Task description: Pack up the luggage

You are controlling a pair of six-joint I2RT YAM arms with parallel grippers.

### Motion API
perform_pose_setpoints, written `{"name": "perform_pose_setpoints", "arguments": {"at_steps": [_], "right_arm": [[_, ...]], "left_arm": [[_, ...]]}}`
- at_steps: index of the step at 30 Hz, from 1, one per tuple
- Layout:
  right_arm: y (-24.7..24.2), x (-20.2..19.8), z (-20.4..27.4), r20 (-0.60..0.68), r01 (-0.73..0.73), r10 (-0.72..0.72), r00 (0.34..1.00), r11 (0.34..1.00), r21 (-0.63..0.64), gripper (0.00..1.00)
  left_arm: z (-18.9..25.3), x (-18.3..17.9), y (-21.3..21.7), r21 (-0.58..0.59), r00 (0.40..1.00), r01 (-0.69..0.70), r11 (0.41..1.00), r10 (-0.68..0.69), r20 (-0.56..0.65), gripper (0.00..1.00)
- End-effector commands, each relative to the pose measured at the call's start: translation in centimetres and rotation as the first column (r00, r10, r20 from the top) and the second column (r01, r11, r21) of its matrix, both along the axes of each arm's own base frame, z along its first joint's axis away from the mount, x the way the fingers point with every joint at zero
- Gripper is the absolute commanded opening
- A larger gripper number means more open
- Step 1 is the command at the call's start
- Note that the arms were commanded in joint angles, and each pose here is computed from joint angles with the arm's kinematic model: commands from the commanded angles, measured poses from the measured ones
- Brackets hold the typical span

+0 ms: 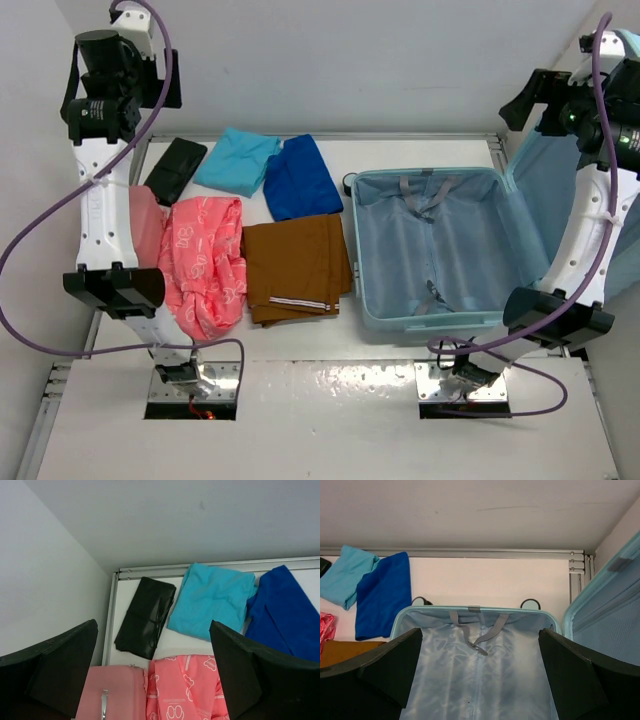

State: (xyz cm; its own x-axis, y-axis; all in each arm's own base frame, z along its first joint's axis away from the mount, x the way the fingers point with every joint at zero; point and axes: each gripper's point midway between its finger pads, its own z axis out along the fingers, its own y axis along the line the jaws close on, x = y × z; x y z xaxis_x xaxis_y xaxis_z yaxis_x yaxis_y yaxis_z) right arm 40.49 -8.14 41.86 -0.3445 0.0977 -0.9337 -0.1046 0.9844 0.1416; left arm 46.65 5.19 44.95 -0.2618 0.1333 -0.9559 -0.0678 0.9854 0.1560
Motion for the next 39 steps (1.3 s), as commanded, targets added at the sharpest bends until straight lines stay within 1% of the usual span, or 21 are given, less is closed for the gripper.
{"name": "perform_pose_setpoints", "arguments": {"at_steps": [1, 5, 6, 7, 8, 9, 10, 11, 12, 15, 17, 20, 22, 24, 26, 28, 29, 31, 34, 36, 39], "right_arm": [[0.2, 0.1, -0.3, -0.007, -0.006, 0.006, 1.0, 1.0, 0.031, 0.99], [0.6, 0.2, -1.5, -0.036, -0.024, 0.026, 0.999, 0.998, 0.061, 0.99], [0.8, 0.3, -1.7, -0.041, -0.028, 0.031, 0.999, 0.998, 0.064, 0.99], [1.2, 0.4, -2.4, -0.058, -0.04, 0.045, 0.997, 0.996, 0.074, 0.99], [1.7, 0.4, -3.2, -0.076, -0.057, 0.063, 0.995, 0.995, 0.081, 0.99], [2.3, 0.5, -3.5, -0.082, -0.072, 0.078, 0.994, 0.994, 0.08, 0.99], [2.5, 0.8, -4.5, -0.104, -0.078, 0.087, 0.991, 0.993, 0.086, 0.99], [2.8, 0.8, -5.0, -0.116, -0.086, 0.096, 0.989, 0.992, 0.089, 0.99], [3.8, 1.0, -5.3, -0.124, -0.114, 0.124, 0.985, 0.99, 0.087, 0.99], [4.9, 1.9, -6.3, -0.146, -0.144, 0.155, 0.977, 0.986, 0.08, 0.99], [5.5, 2.2, -6.8, -0.159, -0.153, 0.166, 0.973, 0.984, 0.089, 0.99], [6.2, 2.6, -7.8, -0.178, -0.178, 0.191, 0.965, 0.98, 0.089, 0.99], [7.0, 2.6, -8.5, -0.19, -0.201, 0.215, 0.958, 0.975, 0.09, 0.99], [7.4, 2.6, -8.9, -0.201, -0.211, 0.225, 0.953, 0.973, 0.09, 0.99], [7.9, 2.6, -9.2, -0.207, -0.224, 0.238, 0.949, 0.97, 0.09, 0.99], [8.4, 2.6, -9.3, -0.208, -0.238, 0.251, 0.946, 0.968, 0.084, 0.99], [8.5, 2.6, -9.5, -0.211, -0.241, 0.254, 0.944, 0.967, 0.086, 0.99], [8.8, 2.6, -9.6, -0.215, -0.249, 0.262, 0.941, 0.965, 0.087, 0.99], [8.8, 2.6, -9.9, -0.222, -0.249, 0.262, 0.939, 0.965, 0.086, 0.99], [8.9, 2.6, -10.1, -0.226, -0.252, 0.266, 0.937, 0.963, 0.09, 0.99], [8.9, 2.6, -10.1, -0.23, -0.254, 0.268, 0.936, 0.963, 0.088, 0.99]], "left_arm": [[2.8, -1.7, 0.5, 0.027, 0.997, -0.033, 0.999, 0.031, 0.071, 1.0], [0.3, -3.0, 2.8, 0.033, 0.994, -0.11, 0.993, 0.11, -0.012, 1.0], [-2.4, -3.2, 4.3, 0.031, 0.983, -0.164, 0.986, 0.166, -0.083, 1.0], [-3.3, -3.8, 5.1, 0.04, 0.974, -0.195, 0.98, 0.198, -0.111, 0.99], [-5.9, -4.6, 6.3, 0.042, 0.952, -0.243, 0.969, 0.246, -0.184, 0.97], [-7.4, -5.1, 7.4, 0.062, 0.93, -0.284, 0.957, 0.291, -0.226, 0.95], [-8.4, -5.8, 8.1, 0.064, 0.914, -0.314, 0.947, 0.32, -0.249, 0.9], [-8.9, -6.7, 8.6, 0.066, 0.906, -0.328, 0.942, 0.333, -0.261, 0.89], [-11.0, -7.5, 9.7, 0.071, 0.883, -0.354, 0.933, 0.358, -0.305, 0.89], [-13.1, -8.3, 10.3, 0.07, 0.864, -0.364, 0.929, 0.365, -0.347, 0.88], [-13.5, -8.8, 11.2, 0.09, 0.844, -0.396, 0.914, 0.401, -0.355, 0.88], [-14.8, -9.5, 12.3, 0.126, 0.806, -0.438, 0.89, 0.451, -0.383, 0.85], [-16.4, -9.4, 12.8, 0.139, 0.782, -0.447, 0.884, 0.461, -0.42, 0.84], [-16.8, -9.8, 13.3, 0.14, 0.766, -0.469, 0.872, 0.48, -0.428, 0.83], [-17.7, -9.9, 13.6, 0.129, 0.756, -0.475, 0.87, 0.479, -0.446, 0.83], [-19.6, -10.1, 14.4, 0.127, 0.729, -0.484, 0.866, 0.479, -0.489, 0.83], [-19.6, -10.0, 14.2, 0.119, 0.735, -0.477, 0.871, 0.469, -0.491, 0.81], [-21.3, -10.2, 15.0, 0.103, 0.714, -0.483, 0.87, 0.459, -0.529, 0.8], [-22.4, -10.2, 15.8, 0.077, 0.713, -0.489, 0.869, 0.449, -0.539, 0.79], [-23.2, -10.1, 15.6, 0.072, 0.712, -0.471, 0.879, 0.427, -0.557, 0.76], [-24.1, -9.7, 16.0, 0.056, 0.719, -0.453, 0.89, 0.402, -0.567, 0.76]]}}
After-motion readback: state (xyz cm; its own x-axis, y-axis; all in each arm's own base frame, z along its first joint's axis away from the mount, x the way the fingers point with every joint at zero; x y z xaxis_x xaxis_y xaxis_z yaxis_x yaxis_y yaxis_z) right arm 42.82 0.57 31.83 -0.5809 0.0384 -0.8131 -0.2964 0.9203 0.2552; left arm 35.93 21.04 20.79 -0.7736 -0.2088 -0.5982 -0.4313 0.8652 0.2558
